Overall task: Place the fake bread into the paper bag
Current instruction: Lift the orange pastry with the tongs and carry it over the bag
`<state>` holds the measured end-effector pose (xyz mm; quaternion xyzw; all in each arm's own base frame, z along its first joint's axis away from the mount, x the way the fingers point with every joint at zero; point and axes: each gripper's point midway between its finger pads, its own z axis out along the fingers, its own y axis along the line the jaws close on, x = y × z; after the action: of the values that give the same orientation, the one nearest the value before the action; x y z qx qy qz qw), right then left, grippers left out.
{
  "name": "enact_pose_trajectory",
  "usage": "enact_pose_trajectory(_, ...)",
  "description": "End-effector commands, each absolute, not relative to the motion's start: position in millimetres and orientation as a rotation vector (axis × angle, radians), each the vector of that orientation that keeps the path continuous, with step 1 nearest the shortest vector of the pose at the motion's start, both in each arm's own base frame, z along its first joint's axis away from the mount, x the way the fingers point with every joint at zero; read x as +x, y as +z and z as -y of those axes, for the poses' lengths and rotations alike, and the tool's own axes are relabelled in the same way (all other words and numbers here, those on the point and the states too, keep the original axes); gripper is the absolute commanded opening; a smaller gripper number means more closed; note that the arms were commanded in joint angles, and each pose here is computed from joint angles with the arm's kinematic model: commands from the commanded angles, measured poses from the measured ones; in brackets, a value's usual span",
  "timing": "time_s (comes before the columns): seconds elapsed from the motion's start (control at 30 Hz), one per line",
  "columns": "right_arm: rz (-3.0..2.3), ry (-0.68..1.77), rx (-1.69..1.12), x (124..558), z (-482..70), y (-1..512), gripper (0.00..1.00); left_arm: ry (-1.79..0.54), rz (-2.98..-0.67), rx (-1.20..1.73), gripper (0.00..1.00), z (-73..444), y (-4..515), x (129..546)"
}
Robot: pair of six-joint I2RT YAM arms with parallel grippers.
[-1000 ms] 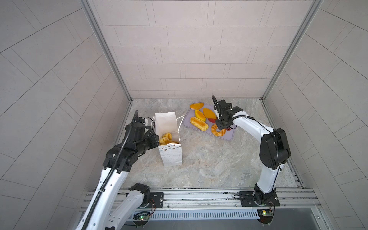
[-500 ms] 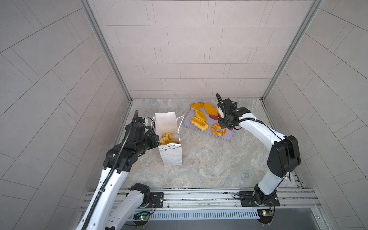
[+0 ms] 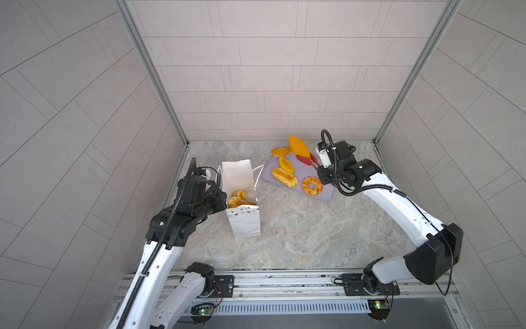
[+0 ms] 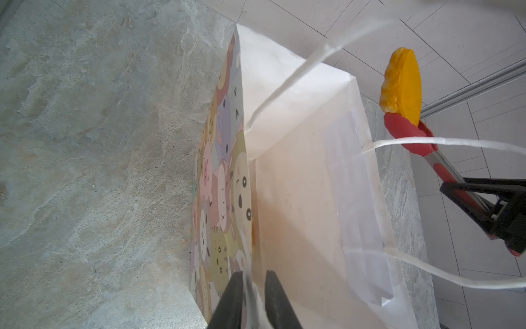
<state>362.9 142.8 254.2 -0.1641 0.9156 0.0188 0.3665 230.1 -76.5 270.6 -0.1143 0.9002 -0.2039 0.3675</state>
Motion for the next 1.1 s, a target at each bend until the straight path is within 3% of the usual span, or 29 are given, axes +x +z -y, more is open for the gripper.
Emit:
enact_pose_trajectory(0.0,-2.258,0.081,-0.428,354.9,-149.5,291.1,0.33,-0.531,-2.277,-0.293,0.21,75.5,283.2,228.5)
enact_pose_trajectory(0.6,-2.043,0.164,-0.587,287.4,-194.7,384.0,0.34,-0.539,-2.272,-0.306,0.12,75.5,282.8,228.2)
enact_pose_trajectory(1.07,-1.969,0.181,-0.685,251.4,-241.0,416.9,0.34,-0.533,-2.273,-0.310,0.11,74.4,280.5,228.0)
